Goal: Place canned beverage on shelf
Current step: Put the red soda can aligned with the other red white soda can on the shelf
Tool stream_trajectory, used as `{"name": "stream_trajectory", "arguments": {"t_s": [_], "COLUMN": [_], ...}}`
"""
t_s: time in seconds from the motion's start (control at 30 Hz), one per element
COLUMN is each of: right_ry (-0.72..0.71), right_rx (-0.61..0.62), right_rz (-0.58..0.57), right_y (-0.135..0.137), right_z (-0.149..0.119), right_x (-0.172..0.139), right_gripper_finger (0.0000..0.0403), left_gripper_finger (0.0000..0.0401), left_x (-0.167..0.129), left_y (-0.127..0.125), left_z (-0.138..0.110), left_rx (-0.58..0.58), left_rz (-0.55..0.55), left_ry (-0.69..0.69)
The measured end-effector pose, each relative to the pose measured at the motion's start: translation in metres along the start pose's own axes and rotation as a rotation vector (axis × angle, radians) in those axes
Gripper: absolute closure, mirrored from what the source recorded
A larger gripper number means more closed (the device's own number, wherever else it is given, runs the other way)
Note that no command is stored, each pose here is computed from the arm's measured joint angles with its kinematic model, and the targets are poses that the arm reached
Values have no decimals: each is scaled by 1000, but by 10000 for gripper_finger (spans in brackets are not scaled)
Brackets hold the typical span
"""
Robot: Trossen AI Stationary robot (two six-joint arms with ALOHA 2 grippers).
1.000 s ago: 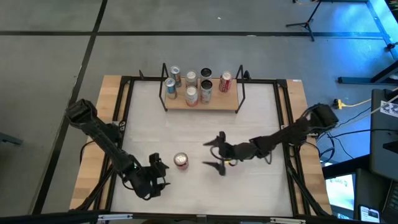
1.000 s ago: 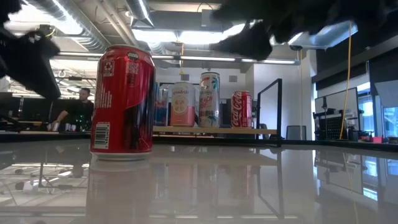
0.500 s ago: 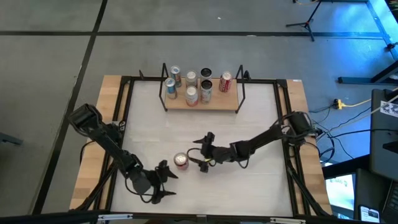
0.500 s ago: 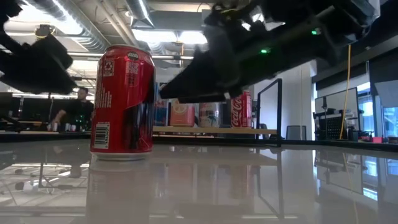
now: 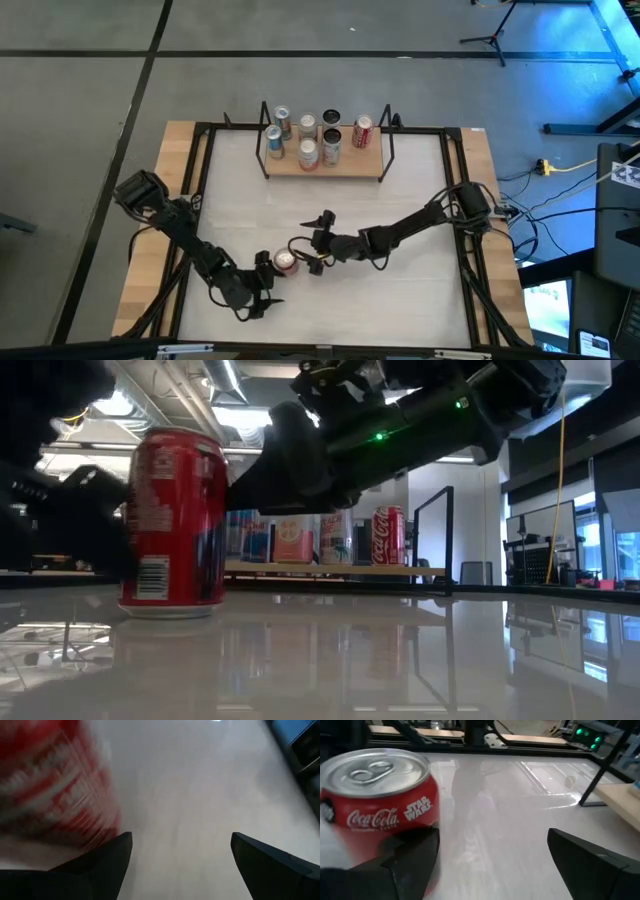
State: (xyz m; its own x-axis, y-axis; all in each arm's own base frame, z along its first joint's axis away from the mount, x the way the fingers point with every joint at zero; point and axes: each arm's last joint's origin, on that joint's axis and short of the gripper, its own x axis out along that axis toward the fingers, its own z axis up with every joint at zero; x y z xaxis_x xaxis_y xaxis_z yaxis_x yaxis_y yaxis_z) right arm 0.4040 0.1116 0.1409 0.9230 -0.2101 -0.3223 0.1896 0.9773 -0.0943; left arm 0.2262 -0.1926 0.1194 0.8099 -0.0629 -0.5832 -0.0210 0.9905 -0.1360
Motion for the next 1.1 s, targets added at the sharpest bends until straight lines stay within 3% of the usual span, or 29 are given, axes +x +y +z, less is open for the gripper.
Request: {"name": "stream_trajectory", "arguments": {"t_s": [0.23, 0.37, 0.7, 0.9, 1.1], "right_ry": [-4, 6, 58, 69, 16], "right_rx": [15, 15, 16, -8, 39], "right_rz": [89, 128, 136, 170, 177], "right_y": [13, 25, 29, 37, 39], "right_z": [0, -2, -3, 39, 75], "right_x": [-6, -13, -19, -38, -27], "right_gripper_finger": [33, 33, 33, 33, 33], "left_gripper_finger": [71, 71, 71, 71, 71], "left_x": [-2, -3, -3, -15, -24], "left_y": [11, 15, 16, 12, 10], "left_z": [-13, -15, -16, -15, -15], "left_rx": [-18, -42, -67, -43, 7], "left_rz": [103, 180, 177, 163, 275], "left_ry": [120, 107, 130, 132, 22]}}
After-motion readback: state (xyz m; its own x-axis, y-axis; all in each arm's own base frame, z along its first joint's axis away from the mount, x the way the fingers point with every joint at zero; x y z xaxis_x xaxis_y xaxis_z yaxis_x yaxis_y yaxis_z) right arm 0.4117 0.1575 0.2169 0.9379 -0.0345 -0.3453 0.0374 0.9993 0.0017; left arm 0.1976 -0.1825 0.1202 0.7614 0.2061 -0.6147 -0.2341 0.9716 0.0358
